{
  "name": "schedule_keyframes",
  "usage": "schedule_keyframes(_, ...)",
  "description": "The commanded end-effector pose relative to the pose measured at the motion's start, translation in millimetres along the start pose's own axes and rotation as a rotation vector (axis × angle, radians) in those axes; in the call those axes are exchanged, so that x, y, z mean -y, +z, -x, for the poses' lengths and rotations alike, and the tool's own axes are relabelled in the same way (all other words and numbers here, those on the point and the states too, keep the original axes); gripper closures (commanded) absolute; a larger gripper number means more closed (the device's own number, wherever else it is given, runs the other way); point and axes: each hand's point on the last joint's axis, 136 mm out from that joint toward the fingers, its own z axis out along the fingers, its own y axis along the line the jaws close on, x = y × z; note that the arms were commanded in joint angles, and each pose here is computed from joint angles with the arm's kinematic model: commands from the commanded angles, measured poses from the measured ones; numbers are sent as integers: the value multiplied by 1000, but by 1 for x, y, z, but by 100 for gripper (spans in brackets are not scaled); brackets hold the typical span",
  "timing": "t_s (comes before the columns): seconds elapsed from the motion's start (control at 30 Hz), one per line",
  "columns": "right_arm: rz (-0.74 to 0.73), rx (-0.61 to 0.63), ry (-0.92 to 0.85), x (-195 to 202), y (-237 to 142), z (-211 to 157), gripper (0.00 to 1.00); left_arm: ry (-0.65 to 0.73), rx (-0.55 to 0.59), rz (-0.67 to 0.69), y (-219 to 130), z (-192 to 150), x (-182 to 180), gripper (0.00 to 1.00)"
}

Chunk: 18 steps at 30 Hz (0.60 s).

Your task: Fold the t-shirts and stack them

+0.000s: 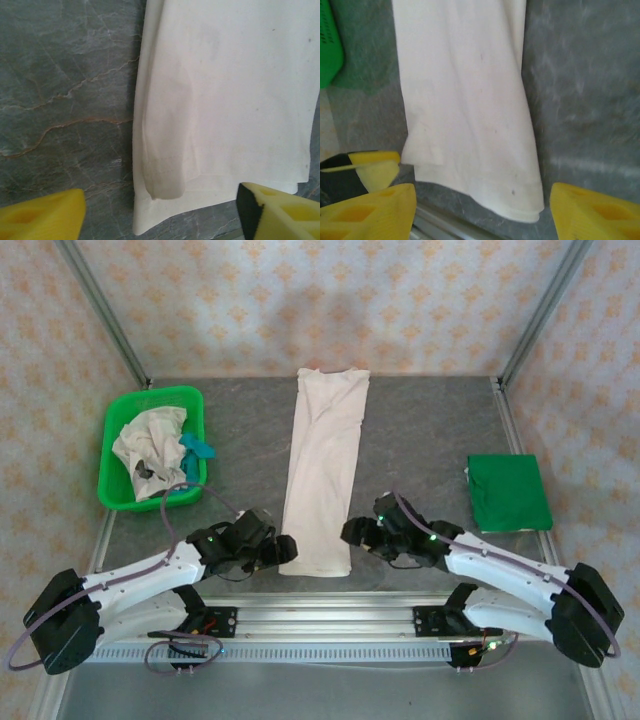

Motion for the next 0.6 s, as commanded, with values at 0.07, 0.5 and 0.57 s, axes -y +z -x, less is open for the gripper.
schedule_keyframes(0.07,-62,-56,72,8,23,-23,35,-9,7,-18,4,0,-1,15)
schedule_keyframes(0.5,-122,-135,97,22,53,-41,46,-19,-2,-11,8,-3,-6,15)
schedule_keyframes(0.57,-131,-141,104,24,52,-43,47,-21,-4,-13,9,-3,-5,15)
